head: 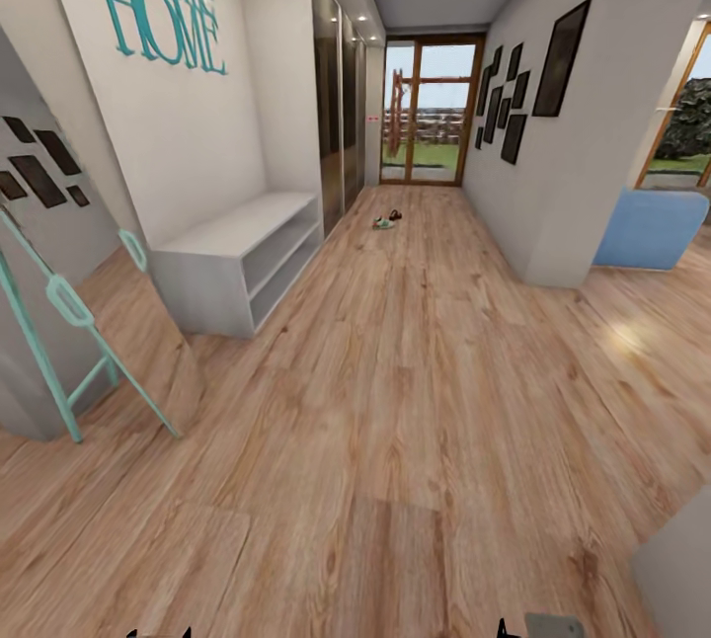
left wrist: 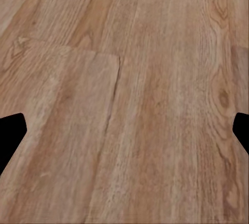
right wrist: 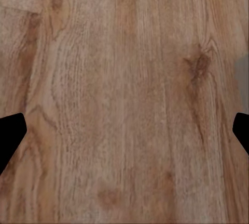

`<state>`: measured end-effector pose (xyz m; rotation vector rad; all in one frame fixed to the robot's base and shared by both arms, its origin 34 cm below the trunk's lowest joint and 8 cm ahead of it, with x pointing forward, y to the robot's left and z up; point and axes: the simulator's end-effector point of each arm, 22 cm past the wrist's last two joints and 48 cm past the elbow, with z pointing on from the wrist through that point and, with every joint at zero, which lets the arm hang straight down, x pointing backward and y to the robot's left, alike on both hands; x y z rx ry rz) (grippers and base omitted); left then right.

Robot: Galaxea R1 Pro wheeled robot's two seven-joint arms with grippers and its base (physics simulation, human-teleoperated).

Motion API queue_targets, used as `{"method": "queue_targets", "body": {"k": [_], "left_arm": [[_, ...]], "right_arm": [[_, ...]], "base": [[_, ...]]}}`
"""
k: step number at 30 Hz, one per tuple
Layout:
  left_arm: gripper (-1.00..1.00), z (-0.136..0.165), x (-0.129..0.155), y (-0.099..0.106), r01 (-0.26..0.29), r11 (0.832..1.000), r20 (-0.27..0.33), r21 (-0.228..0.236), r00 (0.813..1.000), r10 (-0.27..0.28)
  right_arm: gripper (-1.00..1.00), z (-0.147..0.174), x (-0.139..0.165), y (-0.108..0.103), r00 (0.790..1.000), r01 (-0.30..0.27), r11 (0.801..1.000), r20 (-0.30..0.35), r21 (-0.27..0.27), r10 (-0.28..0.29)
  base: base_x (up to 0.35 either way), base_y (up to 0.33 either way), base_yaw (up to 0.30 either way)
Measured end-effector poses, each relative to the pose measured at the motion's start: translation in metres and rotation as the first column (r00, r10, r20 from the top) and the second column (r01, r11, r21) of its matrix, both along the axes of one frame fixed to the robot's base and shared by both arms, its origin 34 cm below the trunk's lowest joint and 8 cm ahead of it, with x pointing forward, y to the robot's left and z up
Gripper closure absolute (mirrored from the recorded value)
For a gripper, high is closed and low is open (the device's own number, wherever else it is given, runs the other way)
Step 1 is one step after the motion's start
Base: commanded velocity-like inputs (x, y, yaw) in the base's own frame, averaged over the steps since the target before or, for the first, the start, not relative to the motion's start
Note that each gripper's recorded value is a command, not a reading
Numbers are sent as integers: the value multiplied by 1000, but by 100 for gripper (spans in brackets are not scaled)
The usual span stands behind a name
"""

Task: Pick up the two gym shoes and the two sandals from the corridor floor and place them onto the hallstand (shoe rack) in the corridor, making sure they are on the rack and not on the floor. Arrange them so the two gym shoes are next to each other and the two sandals are next to each other.

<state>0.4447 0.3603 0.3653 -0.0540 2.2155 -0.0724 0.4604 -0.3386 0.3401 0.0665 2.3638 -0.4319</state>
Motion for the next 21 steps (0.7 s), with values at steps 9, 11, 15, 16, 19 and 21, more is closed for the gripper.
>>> {"method": "queue_targets", "body": {"k": [9,11,15,16,19,21], "left_arm": [[-100,0,0,0,0,1000,0,0,1000,0],[-100,0,0,0,0,1000,0,0,1000,0],[-100,0,0,0,0,1000,1,0,1000,0],[-100,0,0,0,0,1000,1,0,1000,0],[-100,0,0,0,0,1000,0,0,1000,0],[-100,0,0,0,0,1000,0,-1,1000,0]], "right_arm": [[-100,0,0,0,1000,0,1000,0,0,0],[-100,0,0,0,1000,0,1000,0,0,0],[-100,0,0,0,1000,0,1000,0,0,0],[-100,0,0,0,1000,0,1000,0,0,0],[-100,0,0,0,1000,0,1000,0,0,0],[-100,0,0,0,1000,0,1000,0,0,0]], "base": [[340,0,0],[340,0,0],[340,0,0],[340,0,0],[340,0,0],[340,0,0]]}}
